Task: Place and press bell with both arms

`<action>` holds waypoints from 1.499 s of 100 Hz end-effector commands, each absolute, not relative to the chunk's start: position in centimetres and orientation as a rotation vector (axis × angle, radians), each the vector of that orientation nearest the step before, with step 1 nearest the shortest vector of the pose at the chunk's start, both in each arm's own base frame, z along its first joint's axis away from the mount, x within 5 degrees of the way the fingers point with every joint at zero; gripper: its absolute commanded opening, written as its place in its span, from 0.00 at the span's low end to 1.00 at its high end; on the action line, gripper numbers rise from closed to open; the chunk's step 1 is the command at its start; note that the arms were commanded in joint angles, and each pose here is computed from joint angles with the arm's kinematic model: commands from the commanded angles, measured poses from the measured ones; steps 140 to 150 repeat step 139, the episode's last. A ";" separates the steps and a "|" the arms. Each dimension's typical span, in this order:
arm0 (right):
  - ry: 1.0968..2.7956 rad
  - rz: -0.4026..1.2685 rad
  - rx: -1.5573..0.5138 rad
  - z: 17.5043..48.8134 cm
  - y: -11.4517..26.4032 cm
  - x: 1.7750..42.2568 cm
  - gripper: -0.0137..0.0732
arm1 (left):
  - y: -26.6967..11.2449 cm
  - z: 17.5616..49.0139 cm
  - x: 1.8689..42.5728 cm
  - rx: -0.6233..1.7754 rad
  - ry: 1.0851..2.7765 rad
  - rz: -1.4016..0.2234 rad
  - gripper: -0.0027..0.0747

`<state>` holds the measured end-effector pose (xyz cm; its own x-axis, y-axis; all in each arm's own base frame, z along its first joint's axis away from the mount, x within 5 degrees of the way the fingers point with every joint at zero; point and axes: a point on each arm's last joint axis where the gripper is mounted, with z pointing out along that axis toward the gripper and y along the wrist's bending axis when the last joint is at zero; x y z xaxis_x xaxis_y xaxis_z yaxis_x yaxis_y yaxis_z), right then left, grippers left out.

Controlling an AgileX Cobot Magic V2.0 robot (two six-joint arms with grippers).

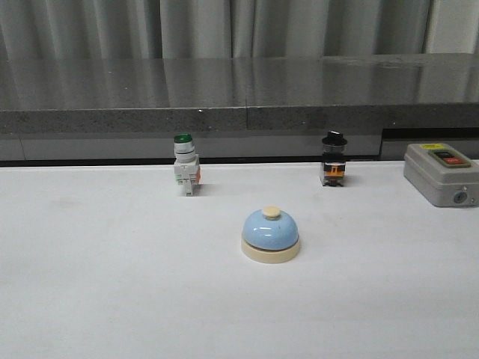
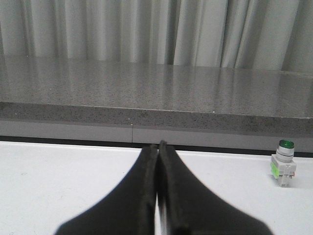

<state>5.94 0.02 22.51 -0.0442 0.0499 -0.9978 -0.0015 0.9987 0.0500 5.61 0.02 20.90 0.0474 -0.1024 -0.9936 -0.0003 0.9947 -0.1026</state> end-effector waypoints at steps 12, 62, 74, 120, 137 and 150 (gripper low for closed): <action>1.529 0.023 0.025 22.1 0.0 6.1 0.09 | 0.0 20.3 5.5 -0.089 1.457 -0.096 0.01; 1.475 0.020 0.021 21.0 0.0 5.4 0.09 | 0.0 20.3 5.5 -0.089 1.457 -0.096 0.01; 1.477 0.020 0.021 21.0 0.0 5.4 0.09 | 0.0 20.3 5.5 -0.089 1.457 -0.096 0.01; 1.477 0.020 0.021 21.0 0.0 5.4 0.09 | 0.0 20.3 5.5 -0.089 1.457 -0.096 0.01; 1.477 0.020 0.021 21.0 0.0 5.4 0.09 | 0.0 20.3 5.5 -0.089 1.457 -0.096 0.01; 1.477 0.020 0.021 21.0 0.0 5.4 0.09 | 0.0 20.3 5.5 -0.089 1.457 -0.096 0.01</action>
